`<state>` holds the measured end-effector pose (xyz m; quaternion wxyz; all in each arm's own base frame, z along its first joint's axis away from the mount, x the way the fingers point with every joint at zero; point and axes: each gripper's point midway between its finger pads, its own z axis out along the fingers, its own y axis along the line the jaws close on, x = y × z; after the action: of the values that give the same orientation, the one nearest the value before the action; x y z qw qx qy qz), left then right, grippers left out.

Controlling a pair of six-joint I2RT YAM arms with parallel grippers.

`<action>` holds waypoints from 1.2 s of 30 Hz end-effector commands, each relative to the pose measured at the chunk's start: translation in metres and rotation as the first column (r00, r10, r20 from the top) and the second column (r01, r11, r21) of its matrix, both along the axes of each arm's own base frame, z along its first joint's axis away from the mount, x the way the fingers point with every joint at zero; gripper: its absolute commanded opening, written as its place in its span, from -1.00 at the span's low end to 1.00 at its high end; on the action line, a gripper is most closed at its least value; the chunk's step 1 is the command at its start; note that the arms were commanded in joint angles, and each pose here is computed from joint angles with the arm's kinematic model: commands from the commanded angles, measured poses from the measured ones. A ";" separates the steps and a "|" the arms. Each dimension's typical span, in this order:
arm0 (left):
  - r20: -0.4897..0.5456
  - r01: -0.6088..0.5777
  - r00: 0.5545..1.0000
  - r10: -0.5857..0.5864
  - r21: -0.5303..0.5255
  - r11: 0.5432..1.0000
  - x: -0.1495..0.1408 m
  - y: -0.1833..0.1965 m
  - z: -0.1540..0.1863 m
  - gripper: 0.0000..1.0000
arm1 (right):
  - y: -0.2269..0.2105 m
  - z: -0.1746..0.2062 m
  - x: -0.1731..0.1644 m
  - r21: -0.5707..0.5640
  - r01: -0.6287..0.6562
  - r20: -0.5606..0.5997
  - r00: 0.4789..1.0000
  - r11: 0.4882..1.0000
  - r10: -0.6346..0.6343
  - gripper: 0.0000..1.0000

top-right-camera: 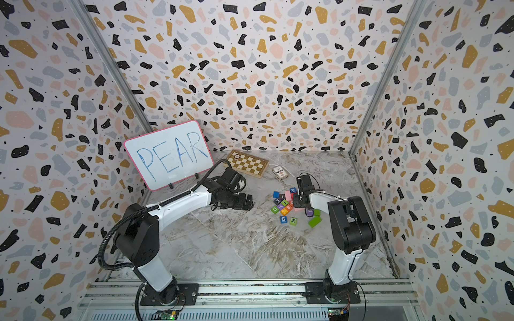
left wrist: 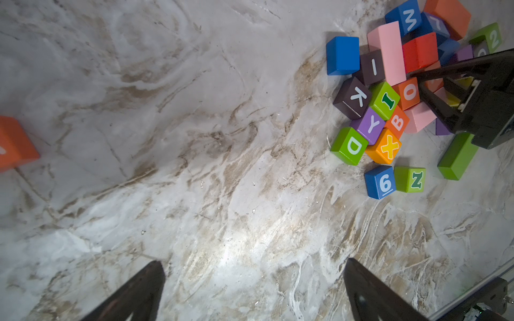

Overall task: Spell the uppercase word “pear” with letter blocks
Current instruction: Pick up the letter block from the center of the board.

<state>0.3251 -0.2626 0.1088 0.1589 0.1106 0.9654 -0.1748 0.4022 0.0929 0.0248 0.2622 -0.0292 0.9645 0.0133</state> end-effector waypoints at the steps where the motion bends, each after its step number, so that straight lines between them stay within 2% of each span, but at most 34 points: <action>1: 0.032 0.005 0.999 -0.005 -0.008 1.000 0.004 -0.001 0.011 0.98 | 0.001 0.007 0.005 0.012 0.008 0.003 1.000 1.000 -0.008 -0.18; 13: 0.035 -0.006 0.999 0.006 -0.004 1.000 0.003 0.001 0.016 0.98 | 0.000 0.014 0.006 0.017 0.011 0.017 1.000 1.000 -0.012 -0.28; 28: 0.005 -0.049 0.999 0.049 -0.051 0.998 0.002 0.009 0.030 0.98 | -0.002 0.051 0.005 0.028 0.018 0.080 0.997 0.999 -0.020 -0.29; 32: 0.001 -0.064 0.998 0.064 -0.051 0.997 0.003 0.015 0.032 0.98 | 0.007 0.064 0.000 0.040 -0.019 0.090 0.996 0.999 0.015 -0.28; 36: -0.030 -0.078 0.997 0.077 -0.064 0.995 0.001 0.023 0.030 0.98 | 0.035 0.069 -0.010 0.010 -0.112 0.087 0.990 0.994 0.111 -0.29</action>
<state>0.3281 -0.2441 0.1238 0.1552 0.0736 0.9672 -0.1869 0.3978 0.1066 0.0730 0.2939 -0.0464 0.9544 0.0265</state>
